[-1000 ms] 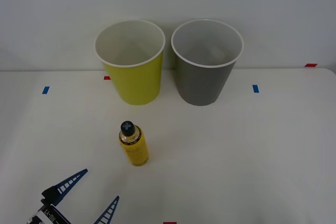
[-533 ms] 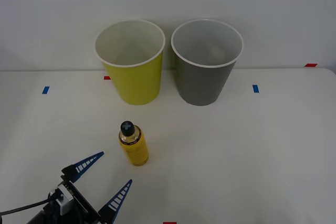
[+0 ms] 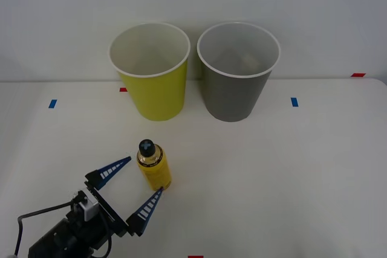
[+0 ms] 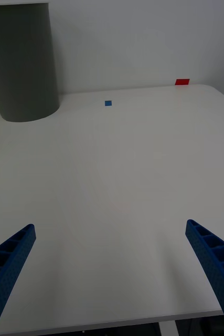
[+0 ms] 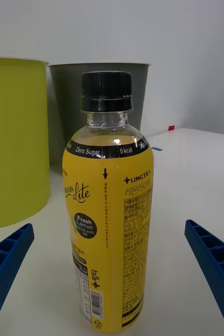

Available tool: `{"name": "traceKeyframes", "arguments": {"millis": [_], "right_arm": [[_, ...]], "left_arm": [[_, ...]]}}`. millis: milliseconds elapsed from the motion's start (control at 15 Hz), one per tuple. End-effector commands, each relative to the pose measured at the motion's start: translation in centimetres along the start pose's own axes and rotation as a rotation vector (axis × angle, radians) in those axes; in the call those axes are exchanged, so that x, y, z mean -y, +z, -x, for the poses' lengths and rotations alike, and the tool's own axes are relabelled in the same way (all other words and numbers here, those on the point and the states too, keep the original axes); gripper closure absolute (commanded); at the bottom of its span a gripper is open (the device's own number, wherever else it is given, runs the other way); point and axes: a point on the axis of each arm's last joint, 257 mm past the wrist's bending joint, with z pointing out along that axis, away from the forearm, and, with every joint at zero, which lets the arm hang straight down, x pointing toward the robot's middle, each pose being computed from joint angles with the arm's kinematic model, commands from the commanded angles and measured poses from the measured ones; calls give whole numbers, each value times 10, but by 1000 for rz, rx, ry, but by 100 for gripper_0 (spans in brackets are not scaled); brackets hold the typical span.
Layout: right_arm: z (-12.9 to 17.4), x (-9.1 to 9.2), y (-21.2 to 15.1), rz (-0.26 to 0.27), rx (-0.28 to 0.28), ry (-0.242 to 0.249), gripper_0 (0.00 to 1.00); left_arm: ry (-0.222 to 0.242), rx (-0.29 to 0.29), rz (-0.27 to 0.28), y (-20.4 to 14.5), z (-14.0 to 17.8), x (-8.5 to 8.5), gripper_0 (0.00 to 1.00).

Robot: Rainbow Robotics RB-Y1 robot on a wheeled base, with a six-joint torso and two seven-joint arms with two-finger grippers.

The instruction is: Put cans in the gray bin and PET bottles in the light green bin.

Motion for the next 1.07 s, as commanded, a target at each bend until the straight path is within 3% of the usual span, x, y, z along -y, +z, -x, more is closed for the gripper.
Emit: {"name": "traceKeyframes", "arguments": {"millis": [67, 267, 667, 800, 867, 933, 1000, 1067], "right_arm": [[0, 0, 0, 0, 0, 0, 0], [0, 0, 0, 0, 0, 0, 0], [0, 0, 0, 0, 0, 0, 0], [0, 0, 0, 0, 0, 0, 0], [0, 0, 0, 0, 0, 0, 0], [0, 0, 0, 0, 0, 0, 0], [0, 0, 0, 0, 0, 0, 0], [0, 0, 0, 0, 0, 0, 0]], "left_arm": [[-20, -1, -7, 17, 2, 1, 0], [-43, 2, -19, 35, 5, 4, 0], [-40, 9, -27, 55, 11, 4, 1], [-77, 16, -29, 58, 13, 8, 2], [-80, 17, -27, 58, 13, 7, 10], [-78, 20, -28, 58, 13, 8, 28], [-74, 17, -31, 58, 13, 8, 55], [-71, 16, -31, 58, 12, 8, 75]]}}
